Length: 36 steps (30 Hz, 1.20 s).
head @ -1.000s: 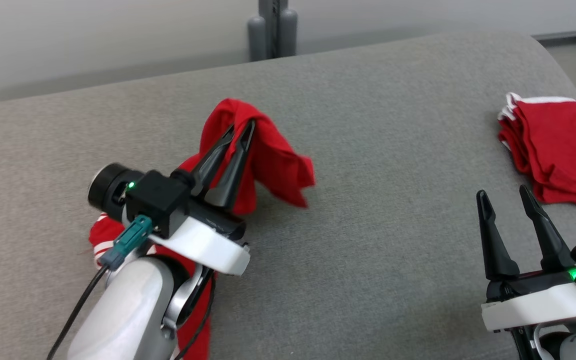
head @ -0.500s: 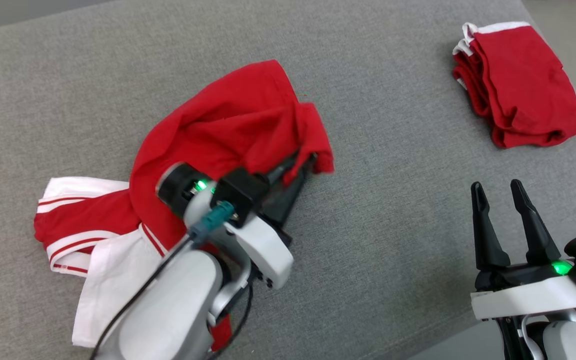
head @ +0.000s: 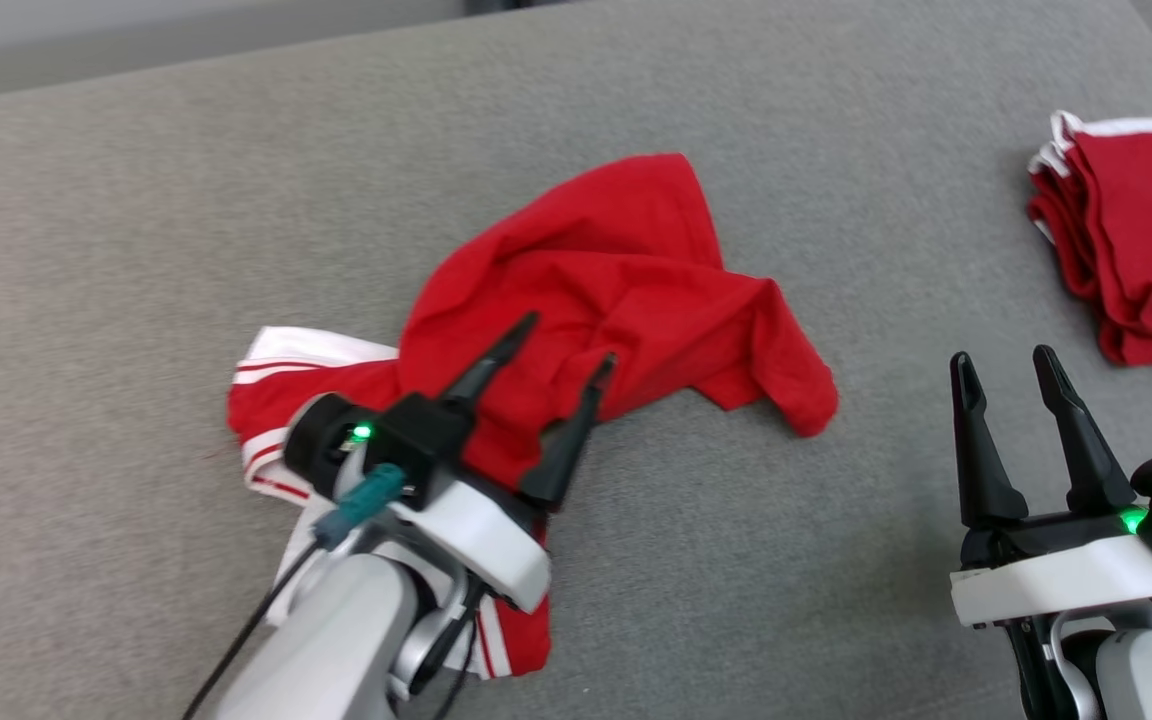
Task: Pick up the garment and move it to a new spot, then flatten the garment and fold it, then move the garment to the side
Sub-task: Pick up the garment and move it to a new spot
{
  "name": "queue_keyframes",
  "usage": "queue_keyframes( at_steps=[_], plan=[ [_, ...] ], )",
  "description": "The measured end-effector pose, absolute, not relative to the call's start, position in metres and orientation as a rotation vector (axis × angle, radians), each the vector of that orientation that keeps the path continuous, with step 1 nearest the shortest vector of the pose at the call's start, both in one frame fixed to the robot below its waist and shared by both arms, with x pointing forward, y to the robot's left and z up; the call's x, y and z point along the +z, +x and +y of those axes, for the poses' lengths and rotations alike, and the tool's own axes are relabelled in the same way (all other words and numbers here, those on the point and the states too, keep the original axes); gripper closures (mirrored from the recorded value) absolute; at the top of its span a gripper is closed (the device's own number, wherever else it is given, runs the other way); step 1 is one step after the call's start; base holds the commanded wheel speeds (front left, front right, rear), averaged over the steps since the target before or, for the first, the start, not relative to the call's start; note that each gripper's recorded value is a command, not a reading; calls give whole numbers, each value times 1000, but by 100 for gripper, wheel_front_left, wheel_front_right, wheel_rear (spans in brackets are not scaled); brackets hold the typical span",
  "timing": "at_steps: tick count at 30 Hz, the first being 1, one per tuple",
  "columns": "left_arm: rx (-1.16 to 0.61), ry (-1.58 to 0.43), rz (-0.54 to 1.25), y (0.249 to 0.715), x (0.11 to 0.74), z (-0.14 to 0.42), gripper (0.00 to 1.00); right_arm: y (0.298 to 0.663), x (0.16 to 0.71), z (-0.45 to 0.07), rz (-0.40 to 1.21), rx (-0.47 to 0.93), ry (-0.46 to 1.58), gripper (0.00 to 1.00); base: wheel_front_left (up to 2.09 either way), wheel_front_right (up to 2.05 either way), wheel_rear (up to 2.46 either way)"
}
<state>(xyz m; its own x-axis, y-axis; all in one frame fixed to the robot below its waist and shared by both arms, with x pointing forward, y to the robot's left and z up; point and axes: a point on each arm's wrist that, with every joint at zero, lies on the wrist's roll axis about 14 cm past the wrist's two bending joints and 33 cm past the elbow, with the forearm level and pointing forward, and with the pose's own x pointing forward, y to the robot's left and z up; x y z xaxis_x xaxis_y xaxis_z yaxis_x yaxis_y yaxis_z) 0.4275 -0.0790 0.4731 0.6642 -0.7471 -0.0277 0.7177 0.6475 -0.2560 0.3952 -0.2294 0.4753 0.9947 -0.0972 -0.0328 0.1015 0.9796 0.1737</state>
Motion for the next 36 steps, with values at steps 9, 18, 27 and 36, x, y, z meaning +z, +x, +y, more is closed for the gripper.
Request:
queue_keyframes(
  at_steps=[9, 18, 27, 36],
  plan=[
    [-347, -229, 10, 460, 496, 55, 0, 402, 494, -194, 5, 15, 174, 0, 0, 0, 0],
    [-77, -206, -43, 442, 506, 153, 0, 400, 510, -173, -12, 83, 168, 0, 0, 0, 0],
    [7, -171, -38, 409, 504, 197, 0, 389, 512, -165, -2, 109, 165, 0, 0, 0, 0],
    [8, -164, -51, 378, 509, 203, 0, 372, 517, -166, 2, 117, 152, 0, 0, 0, 0]
  ],
)
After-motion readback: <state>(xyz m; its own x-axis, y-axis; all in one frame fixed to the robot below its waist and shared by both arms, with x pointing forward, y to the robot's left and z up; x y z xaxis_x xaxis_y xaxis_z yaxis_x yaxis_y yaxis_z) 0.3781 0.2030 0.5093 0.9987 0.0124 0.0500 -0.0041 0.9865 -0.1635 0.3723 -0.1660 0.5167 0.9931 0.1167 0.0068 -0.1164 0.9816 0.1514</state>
